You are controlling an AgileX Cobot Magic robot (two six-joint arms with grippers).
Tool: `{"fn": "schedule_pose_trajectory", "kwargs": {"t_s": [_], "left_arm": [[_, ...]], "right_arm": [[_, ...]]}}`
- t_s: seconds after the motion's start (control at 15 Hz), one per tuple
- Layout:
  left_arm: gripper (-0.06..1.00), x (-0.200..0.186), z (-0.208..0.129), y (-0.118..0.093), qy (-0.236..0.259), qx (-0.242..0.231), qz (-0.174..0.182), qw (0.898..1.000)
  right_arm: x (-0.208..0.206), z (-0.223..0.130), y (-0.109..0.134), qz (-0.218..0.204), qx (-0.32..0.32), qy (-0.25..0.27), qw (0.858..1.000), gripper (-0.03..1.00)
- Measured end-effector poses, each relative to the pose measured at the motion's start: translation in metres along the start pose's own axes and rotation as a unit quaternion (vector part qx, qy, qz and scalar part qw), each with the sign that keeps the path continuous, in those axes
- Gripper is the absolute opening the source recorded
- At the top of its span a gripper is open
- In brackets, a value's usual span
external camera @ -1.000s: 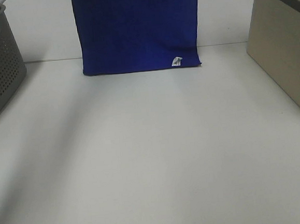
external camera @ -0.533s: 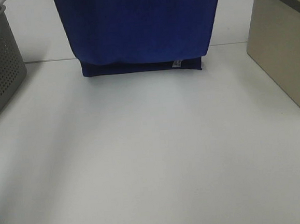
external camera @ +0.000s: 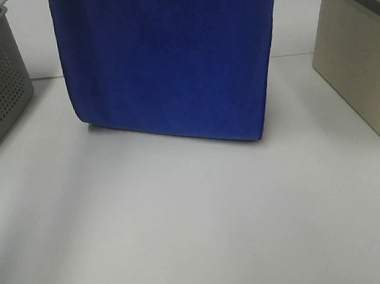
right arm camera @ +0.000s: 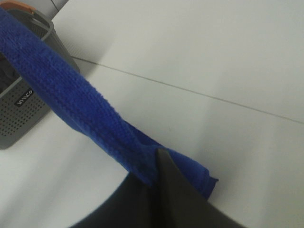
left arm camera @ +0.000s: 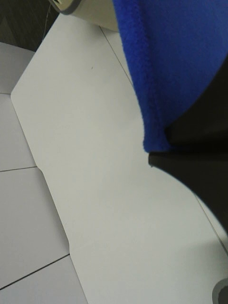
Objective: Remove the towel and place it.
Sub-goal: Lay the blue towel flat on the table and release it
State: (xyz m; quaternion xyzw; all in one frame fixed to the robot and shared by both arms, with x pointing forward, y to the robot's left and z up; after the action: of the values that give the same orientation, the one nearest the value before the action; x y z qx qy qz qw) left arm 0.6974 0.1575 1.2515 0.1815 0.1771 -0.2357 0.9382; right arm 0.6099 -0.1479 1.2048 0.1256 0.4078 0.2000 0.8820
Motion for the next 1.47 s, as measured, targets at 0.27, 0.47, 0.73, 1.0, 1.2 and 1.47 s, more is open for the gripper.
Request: {"fn": "schedule_pose_trajectory", "kwargs": {"t_s": [0.27, 0.47, 0.73, 1.0, 1.2, 1.47], "left_arm": [[0.00, -0.001, -0.006, -0.014, 0.013, -0.025, -0.038, 0.999], [0.00, -0.014, -0.059, -0.035, 0.115, -0.044, -0.070, 0.990], [0.00, -0.059, -0.086, -0.055, 0.148, -0.055, -0.086, 0.984], [0.00, -0.102, -0.104, -0.080, 0.150, -0.088, -0.109, 0.979], [0.00, -0.148, -0.122, -0.106, 0.139, -0.121, -0.130, 0.974], [0.00, -0.167, -0.168, -0.142, 0.169, -0.162, -0.178, 0.956]], "right_arm": [[0.005, -0.029, -0.010, -0.013, 0.012, 0.044, 0.999, 0.02], [-0.003, -0.043, -0.010, -0.013, 0.016, 0.053, 0.998, 0.02], [-0.013, -0.062, -0.006, 0.002, 0.016, 0.066, 0.998, 0.02], [-0.032, -0.088, -0.004, 0.011, 0.015, 0.074, 0.997, 0.02], [-0.047, -0.127, -0.003, 0.024, 0.025, 0.096, 0.995, 0.02], [-0.053, -0.173, -0.010, 0.026, 0.043, 0.127, 0.991, 0.02]]}}
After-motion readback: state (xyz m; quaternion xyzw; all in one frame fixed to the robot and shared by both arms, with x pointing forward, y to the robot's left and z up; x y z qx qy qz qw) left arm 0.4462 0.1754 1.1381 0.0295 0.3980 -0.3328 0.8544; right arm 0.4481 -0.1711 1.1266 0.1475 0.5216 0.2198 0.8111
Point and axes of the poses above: a point on each arm's last joint axis where the gripper is mounted, x pointing out along that axis toward the gripper, y along the wrist's bending axis when the last joint is at zero, z = x × y, the point moved 8 cm from there along x, pointing out along that axis toward the gripper, and after that the axes turned 14 degrees about x, right-handed, at the moved point
